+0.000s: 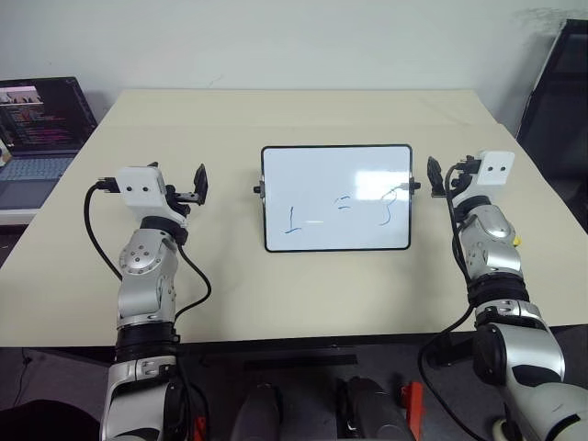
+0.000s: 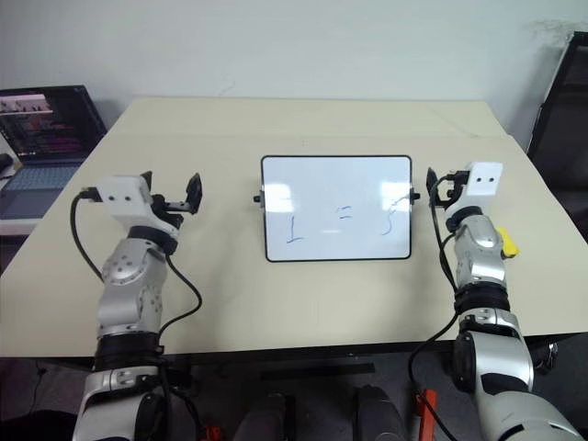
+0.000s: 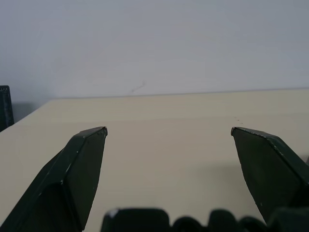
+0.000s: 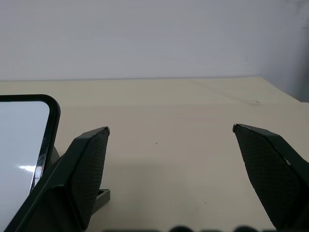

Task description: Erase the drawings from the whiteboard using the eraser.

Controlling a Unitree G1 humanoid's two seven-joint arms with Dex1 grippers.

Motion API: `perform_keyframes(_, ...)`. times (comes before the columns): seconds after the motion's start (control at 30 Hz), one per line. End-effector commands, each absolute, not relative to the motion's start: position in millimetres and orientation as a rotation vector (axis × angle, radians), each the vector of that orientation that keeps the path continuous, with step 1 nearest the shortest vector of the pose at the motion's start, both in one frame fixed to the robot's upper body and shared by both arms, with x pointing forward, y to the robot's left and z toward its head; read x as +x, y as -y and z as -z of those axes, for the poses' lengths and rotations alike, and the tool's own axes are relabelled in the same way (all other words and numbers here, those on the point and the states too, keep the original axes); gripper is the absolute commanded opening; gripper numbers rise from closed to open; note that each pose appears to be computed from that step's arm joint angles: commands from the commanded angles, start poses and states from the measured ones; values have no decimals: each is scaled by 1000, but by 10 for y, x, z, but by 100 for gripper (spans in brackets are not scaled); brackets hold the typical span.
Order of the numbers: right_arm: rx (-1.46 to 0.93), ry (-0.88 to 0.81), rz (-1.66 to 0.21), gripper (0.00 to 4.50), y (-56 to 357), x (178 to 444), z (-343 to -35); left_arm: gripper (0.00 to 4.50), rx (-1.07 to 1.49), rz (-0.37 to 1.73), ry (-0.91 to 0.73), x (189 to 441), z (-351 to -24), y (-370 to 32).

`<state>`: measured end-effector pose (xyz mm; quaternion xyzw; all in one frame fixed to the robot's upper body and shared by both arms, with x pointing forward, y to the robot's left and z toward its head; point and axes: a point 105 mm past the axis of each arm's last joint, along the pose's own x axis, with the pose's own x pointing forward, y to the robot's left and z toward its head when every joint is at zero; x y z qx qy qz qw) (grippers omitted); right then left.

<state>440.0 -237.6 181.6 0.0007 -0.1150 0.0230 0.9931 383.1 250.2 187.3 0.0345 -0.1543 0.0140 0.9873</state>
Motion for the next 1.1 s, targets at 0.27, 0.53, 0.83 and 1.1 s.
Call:
perform_keyframes(0.27, 7, 298, -39, 443, 2381, 4412, -2014, 450, 90, 1, 344, 3794, -1971, -2417)
perform_keyframes(0.53, -20, 317, -6, 443, 2633, 4302, -2109, 450, 24, 184, 379, 3673, -2123, -2336)
perform_keyframes(0.83, -55, 244, -90, 443, 2852, 4092, -2313, 450, 61, 626, 269, 3401, -2419, -1980)
perform_keyframes(1.1, -173, -14, -67, 443, 3240, 3892, -2169, 450, 100, 1136, 70, 3166, -2149, -953)
